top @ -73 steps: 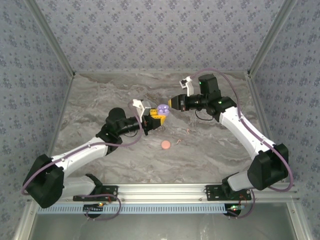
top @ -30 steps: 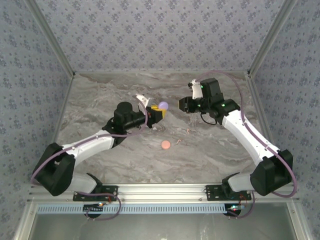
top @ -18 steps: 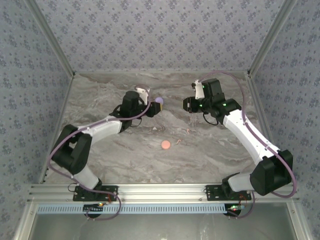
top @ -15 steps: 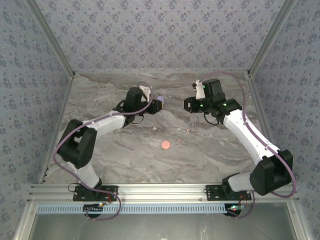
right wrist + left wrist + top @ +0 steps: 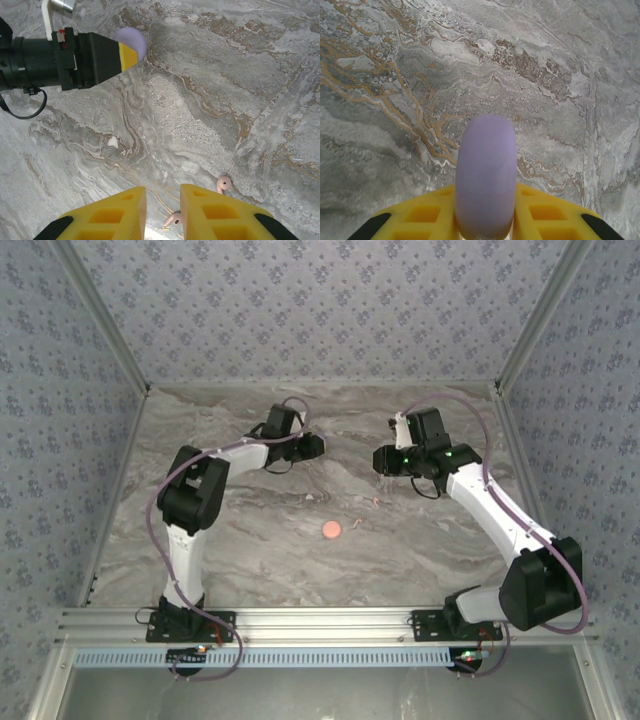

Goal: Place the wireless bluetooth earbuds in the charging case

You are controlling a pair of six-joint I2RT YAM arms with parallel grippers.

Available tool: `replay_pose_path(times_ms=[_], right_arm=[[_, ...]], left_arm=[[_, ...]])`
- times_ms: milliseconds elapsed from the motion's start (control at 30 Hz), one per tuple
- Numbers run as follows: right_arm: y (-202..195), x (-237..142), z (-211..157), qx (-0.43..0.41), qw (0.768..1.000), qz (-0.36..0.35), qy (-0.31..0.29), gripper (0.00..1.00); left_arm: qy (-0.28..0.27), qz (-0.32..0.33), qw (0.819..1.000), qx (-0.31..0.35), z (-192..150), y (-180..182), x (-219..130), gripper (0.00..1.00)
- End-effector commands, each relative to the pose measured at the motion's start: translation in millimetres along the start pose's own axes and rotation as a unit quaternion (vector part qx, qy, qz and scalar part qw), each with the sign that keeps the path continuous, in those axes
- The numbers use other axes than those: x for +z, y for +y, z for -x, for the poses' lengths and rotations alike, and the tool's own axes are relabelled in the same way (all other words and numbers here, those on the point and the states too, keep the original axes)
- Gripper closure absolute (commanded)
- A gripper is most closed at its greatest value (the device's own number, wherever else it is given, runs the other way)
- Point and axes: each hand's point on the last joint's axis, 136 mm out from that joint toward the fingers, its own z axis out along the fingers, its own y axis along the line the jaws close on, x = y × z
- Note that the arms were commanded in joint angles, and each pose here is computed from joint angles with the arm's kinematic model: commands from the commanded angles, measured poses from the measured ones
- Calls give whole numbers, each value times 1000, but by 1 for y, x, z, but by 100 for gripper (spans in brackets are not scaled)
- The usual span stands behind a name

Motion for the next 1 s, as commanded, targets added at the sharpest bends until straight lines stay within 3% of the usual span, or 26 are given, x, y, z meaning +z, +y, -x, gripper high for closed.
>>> replay_pose_path(times_ms=[0,400,600,733,967], right_arm=[[-5,1,-6,9,1000,-2,10,73],[-11,3,-8,11,1000,-6,18,72],[-13,3,-9,11,1000,-7,19,72],[-16,4,-13,12,1000,-10,24,72],[-16,7,-21,4,999,0,36,69]], left_arm=[[12,-10,1000,-10,8,-6,5,73],[30,9,999,-33,12,18,28,69],[29,31,998,-36,16,24,28,58],[16,61,998,-19,22,27,15,47],[-59,105,993,18,36,22,-41,46]])
